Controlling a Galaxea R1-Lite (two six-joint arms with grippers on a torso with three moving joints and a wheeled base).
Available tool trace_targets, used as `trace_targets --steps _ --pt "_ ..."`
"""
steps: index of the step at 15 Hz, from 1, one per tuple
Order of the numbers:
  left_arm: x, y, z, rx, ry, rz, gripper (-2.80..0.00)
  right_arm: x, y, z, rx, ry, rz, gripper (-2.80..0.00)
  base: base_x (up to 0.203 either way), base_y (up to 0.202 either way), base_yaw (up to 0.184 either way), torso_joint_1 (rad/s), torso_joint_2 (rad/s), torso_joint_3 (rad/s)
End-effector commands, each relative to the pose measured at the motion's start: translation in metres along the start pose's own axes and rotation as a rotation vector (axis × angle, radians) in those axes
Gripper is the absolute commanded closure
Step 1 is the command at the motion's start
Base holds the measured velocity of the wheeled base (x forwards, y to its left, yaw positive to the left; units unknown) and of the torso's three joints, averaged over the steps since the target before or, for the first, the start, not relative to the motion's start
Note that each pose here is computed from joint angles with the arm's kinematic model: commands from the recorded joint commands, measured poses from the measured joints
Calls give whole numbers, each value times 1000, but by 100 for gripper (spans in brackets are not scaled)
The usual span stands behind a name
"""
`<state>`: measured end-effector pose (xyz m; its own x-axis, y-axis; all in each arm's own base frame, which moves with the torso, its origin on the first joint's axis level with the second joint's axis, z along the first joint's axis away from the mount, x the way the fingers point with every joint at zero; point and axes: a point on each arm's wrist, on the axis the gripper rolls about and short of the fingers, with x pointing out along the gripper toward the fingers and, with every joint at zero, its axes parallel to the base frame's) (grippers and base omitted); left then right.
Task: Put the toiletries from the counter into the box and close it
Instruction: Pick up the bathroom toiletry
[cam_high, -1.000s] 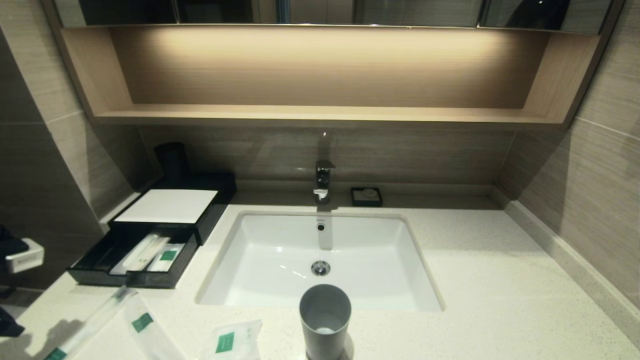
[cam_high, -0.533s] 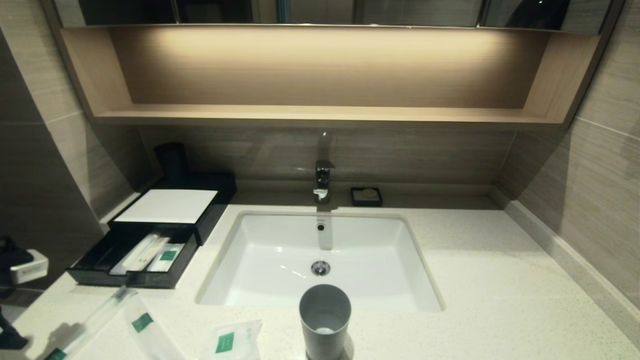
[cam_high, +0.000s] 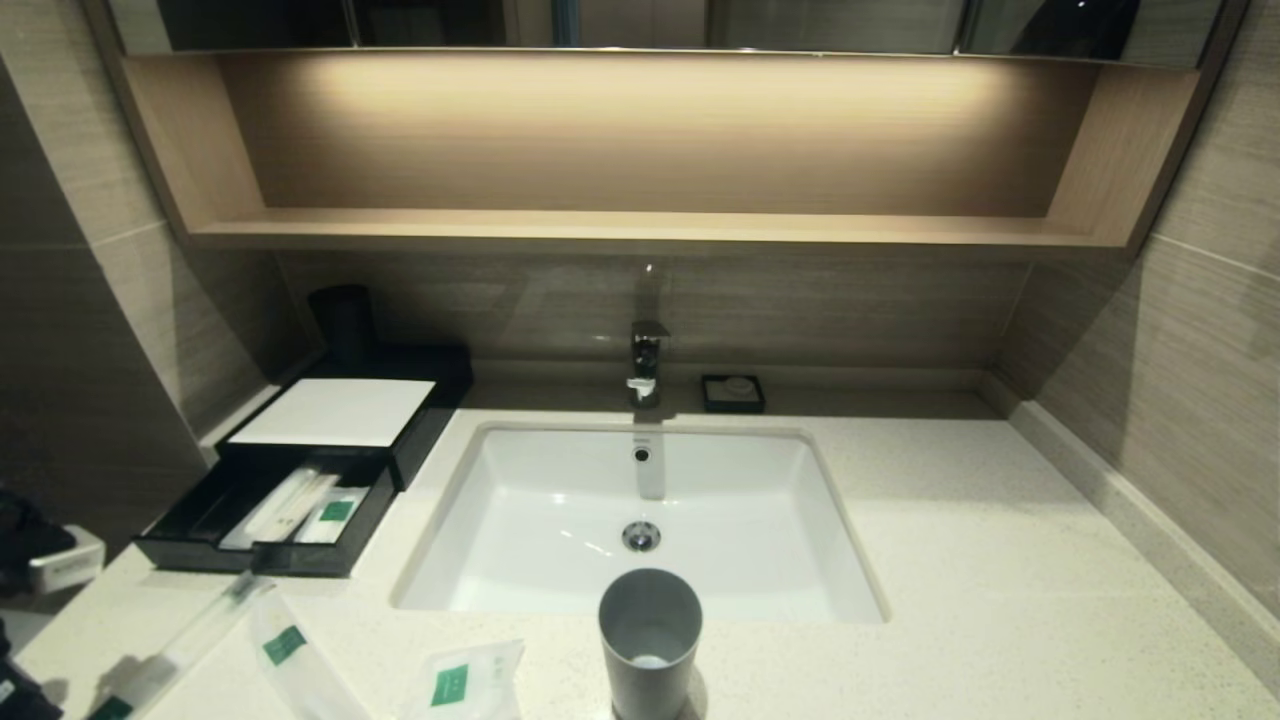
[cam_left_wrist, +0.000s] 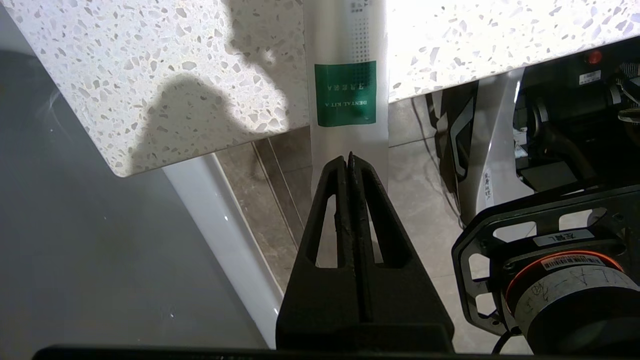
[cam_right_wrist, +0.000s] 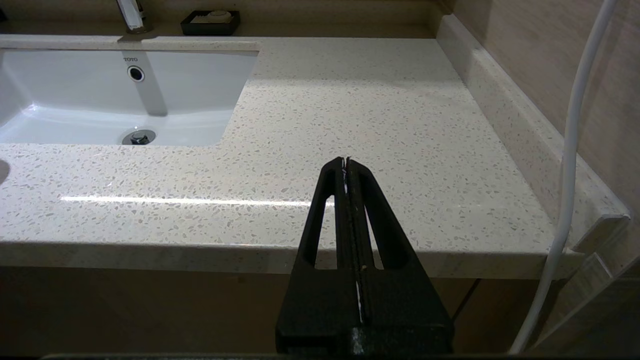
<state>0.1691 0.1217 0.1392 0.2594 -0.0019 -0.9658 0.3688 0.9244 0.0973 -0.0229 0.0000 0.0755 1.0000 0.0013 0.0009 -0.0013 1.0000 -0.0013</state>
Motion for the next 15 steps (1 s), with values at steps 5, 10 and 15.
trace_targets --steps 5,10,15 --pt "2 -3 -3 -13 16 -12 0 0 0 0 0 1 0 0 0 0 0 0 0 0" --pt "5 -2 -2 -8 29 -17 -280 0 0 0 0 1 0 0 0 0 0 0 0 0" --pt "15 3 -1 -11 42 -39 -280 0 0 0 0 1 0 0 0 0 0 0 0 0"
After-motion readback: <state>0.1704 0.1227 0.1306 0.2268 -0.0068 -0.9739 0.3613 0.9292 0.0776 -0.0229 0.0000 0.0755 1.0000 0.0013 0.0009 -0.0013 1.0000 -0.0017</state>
